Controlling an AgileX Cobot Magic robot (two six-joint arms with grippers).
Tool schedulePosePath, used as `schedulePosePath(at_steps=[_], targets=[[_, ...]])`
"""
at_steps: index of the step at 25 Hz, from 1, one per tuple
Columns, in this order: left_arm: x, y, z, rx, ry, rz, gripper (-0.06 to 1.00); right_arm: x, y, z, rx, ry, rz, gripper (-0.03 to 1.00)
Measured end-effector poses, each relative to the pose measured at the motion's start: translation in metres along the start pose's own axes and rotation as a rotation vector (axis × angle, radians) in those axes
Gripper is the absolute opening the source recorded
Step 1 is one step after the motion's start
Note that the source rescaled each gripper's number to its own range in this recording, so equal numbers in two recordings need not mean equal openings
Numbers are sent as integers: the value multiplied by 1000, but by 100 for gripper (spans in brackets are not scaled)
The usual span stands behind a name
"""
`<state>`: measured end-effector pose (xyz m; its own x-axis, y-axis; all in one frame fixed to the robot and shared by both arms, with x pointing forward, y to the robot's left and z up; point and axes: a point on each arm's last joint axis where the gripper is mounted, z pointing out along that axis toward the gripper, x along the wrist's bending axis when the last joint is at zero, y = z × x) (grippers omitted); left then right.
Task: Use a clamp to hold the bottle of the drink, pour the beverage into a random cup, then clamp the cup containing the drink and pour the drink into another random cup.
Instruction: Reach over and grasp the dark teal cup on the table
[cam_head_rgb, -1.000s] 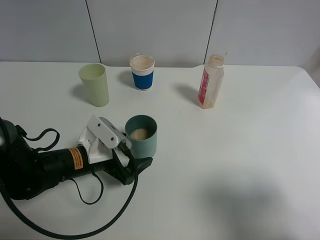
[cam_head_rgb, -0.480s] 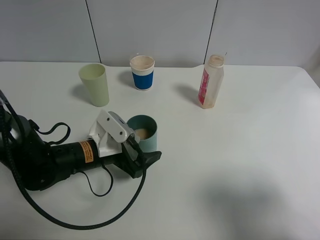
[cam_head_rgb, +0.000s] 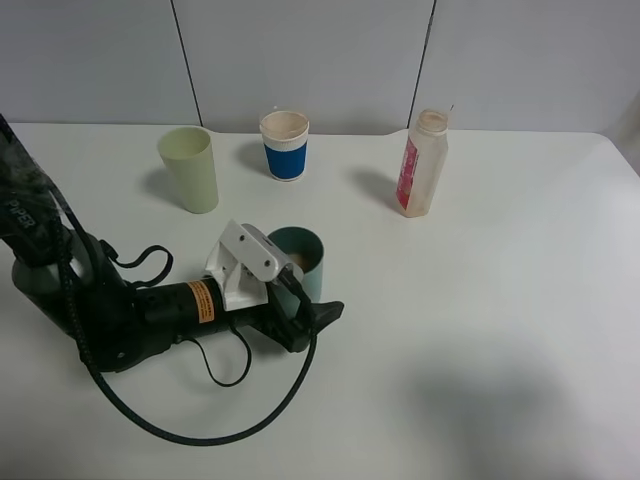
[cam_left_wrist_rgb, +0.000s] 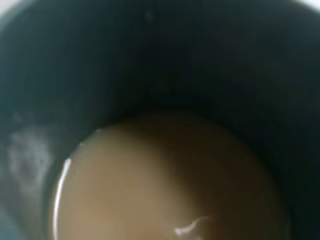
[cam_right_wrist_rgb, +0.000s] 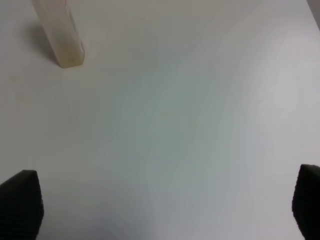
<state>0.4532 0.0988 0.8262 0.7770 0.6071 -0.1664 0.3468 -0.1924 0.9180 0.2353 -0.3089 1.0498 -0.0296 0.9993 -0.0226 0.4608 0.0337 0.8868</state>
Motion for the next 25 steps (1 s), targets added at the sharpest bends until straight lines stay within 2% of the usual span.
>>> schedulePosePath(at_steps=[5,7,10,12,13,16,25], targets=[[0,1,2,-7,0,-2,100,0,0,0,0,0,0,100],[0,2,2,-7,0,-2,93,0,0,0,0,0,0,100],[1,2,2,-8,2,-3,58,0,0,0,0,0,0,100],[1,2,2,-8,5,-4,39,0,0,0,0,0,0,100],[1,2,2,-8,5,-4,35,0,0,0,0,0,0,100],[1,2,2,-9,5,-4,31,0,0,0,0,0,0,100],[4,12,11,-54,10,-14,30,0,0,0,0,0,0,100]])
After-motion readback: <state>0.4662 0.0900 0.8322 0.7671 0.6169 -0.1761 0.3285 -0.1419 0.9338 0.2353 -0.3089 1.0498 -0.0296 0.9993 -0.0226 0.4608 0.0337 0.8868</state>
